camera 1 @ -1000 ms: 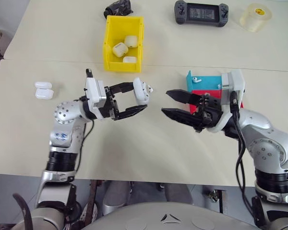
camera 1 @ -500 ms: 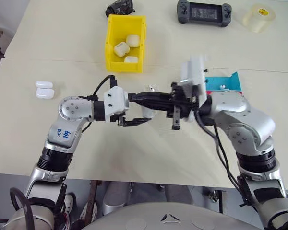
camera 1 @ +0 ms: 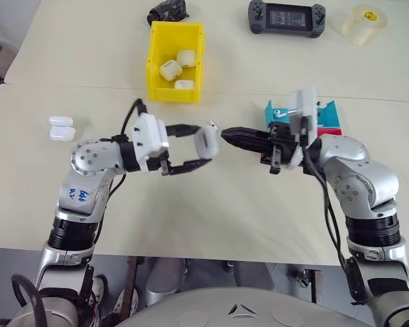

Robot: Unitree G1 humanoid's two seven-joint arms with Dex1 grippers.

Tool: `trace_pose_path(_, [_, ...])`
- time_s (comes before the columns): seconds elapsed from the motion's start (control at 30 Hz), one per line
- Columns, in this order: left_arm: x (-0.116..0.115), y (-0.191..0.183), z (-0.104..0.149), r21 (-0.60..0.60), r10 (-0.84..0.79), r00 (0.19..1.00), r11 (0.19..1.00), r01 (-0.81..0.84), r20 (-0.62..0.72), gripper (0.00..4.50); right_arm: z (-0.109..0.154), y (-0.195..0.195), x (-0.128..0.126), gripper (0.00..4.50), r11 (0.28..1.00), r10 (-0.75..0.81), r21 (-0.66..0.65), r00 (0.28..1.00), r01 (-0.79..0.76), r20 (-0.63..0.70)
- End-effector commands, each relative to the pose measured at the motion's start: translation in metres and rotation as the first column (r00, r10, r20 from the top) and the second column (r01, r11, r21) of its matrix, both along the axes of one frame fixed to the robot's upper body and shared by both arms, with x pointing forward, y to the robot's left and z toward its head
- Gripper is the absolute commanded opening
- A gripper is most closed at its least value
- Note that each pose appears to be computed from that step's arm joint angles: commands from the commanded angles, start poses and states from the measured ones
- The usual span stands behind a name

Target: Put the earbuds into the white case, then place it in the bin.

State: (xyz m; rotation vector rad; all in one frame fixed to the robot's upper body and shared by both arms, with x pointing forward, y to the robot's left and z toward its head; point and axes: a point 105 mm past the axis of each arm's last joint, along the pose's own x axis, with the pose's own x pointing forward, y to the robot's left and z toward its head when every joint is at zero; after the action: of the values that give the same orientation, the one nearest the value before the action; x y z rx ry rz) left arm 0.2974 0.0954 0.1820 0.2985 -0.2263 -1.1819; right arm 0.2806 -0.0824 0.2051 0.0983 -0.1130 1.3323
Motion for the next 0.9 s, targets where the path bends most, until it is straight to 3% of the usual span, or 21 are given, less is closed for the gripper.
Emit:
trace_pose_path(0.03, [0.013, 0.019, 0.021, -0.136, 0.177, 0.984, 0.975, -0.173, 0.012, 2.77, 0.019, -0.015, -0.011, 0.39, 0.997, -0.037, 0.069, 0.999, 0.034, 0.04])
trace_pose_path(0.17, [0.044, 0.051, 0.043, -0.267, 0.421, 0.907, 0.874, -0.407, -0.005, 2.77, 0.014, -0.04, -0.012, 1.63, 0.983, -0.176, 0.067, 0.984, 0.173, 0.039])
trace_pose_path(0.27, [0.078, 0.079, 0.056, -0.268, 0.62, 0.785, 0.756, -0.597, -0.002, 2.77, 0.007, -0.054, -0.011, 2.65, 0.964, -0.264, 0.028, 0.962, 0.263, 0.066])
trace_pose_path(0.43, [0.12, 0.084, 0.073, -0.281, 0.645, 0.764, 0.735, -0.618, 0.007, 2.77, 0.008, -0.058, -0.009, 4.36, 0.952, -0.307, 0.031, 0.947, 0.306, 0.094])
trace_pose_path(0.63, [0.145, 0.069, 0.07, -0.268, 0.576, 0.816, 0.781, -0.564, -0.039, 2.77, 0.012, -0.05, -0.011, 4.48, 0.952, -0.305, 0.051, 0.946, 0.301, 0.113])
trace_pose_path(0.87, [0.143, 0.033, 0.052, -0.193, 0.414, 0.91, 0.891, -0.412, -0.029, 2.77, 0.011, -0.04, -0.011, 4.48, 0.952, -0.304, 0.078, 0.947, 0.297, 0.107])
trace_pose_path(0.9, [0.143, 0.03, 0.049, -0.179, 0.402, 0.915, 0.898, -0.401, -0.033, 3.12, 0.011, -0.039, -0.011, 4.5, 0.952, -0.304, 0.081, 0.947, 0.296, 0.107])
